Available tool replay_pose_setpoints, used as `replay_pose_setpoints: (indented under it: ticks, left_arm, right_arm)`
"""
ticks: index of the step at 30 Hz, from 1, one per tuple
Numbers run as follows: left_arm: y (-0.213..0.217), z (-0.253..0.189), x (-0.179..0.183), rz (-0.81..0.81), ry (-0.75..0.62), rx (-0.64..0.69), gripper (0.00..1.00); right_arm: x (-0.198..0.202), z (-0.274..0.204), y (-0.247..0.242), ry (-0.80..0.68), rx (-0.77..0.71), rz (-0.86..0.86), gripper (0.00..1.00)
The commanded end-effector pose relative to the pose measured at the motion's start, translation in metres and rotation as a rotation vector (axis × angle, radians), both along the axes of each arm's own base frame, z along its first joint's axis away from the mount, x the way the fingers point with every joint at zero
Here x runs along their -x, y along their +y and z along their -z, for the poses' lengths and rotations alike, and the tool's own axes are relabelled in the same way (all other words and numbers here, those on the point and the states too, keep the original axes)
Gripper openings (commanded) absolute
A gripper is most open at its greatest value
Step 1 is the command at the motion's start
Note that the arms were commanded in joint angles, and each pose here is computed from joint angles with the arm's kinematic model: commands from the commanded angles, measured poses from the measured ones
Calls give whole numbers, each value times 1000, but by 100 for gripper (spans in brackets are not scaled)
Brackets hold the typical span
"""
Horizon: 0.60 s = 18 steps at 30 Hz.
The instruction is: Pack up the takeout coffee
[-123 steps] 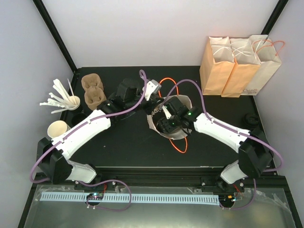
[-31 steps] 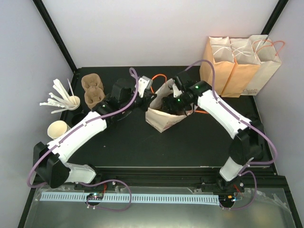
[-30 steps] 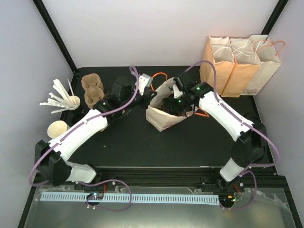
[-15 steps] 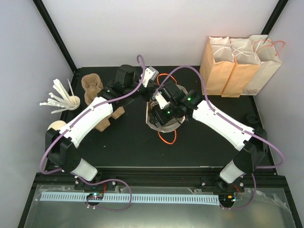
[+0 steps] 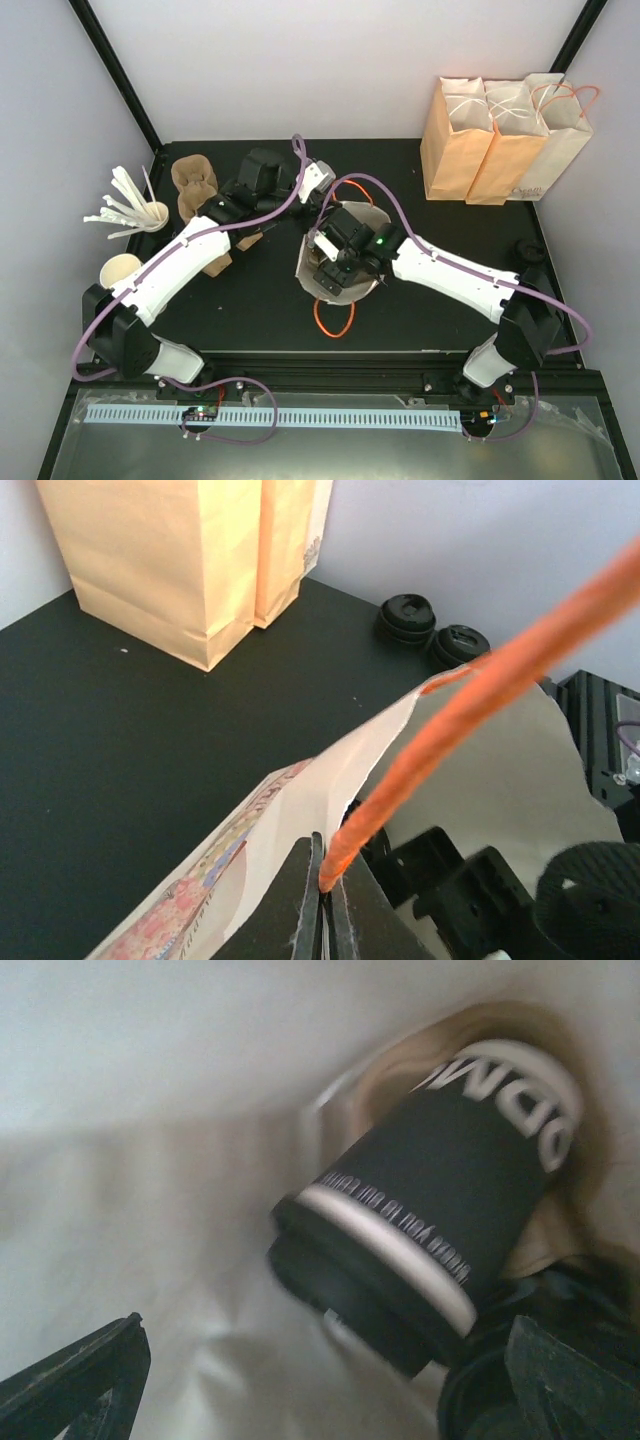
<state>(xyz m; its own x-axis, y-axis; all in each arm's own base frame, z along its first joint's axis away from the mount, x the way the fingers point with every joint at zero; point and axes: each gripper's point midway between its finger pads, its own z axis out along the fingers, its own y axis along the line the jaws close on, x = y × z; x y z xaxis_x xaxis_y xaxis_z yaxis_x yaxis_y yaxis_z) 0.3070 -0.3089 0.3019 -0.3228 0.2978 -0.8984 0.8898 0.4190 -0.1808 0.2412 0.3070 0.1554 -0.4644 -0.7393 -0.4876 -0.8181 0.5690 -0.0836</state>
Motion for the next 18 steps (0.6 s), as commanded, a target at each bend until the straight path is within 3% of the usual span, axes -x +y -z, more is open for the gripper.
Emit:
replay_pose_setpoints:
  ticks: [1, 4, 8, 11, 15, 18]
  left_arm:
    - [-4, -17, 15, 62, -49, 43, 2]
    - [-4, -14, 17, 65, -43, 47, 2]
    - [-4, -10, 22, 69, -29, 50, 1]
    - [-3, -5, 25, 64, -7, 53, 2]
    - [0, 0, 30, 46, 20, 67, 1]
    - [3, 3, 31, 23, 40, 78, 2]
  right_arm:
    - [-28, -18, -2, -165, 46, 22, 100]
    - [-31, 2, -9, -151, 122, 41, 100]
    - [-31, 10, -3, -164, 103, -1, 100]
    - [-22, 27, 2, -93, 108, -33, 100]
    - [-21, 52, 5, 9, 159, 30, 100]
    - [-30, 59, 3, -6, 186, 87, 100]
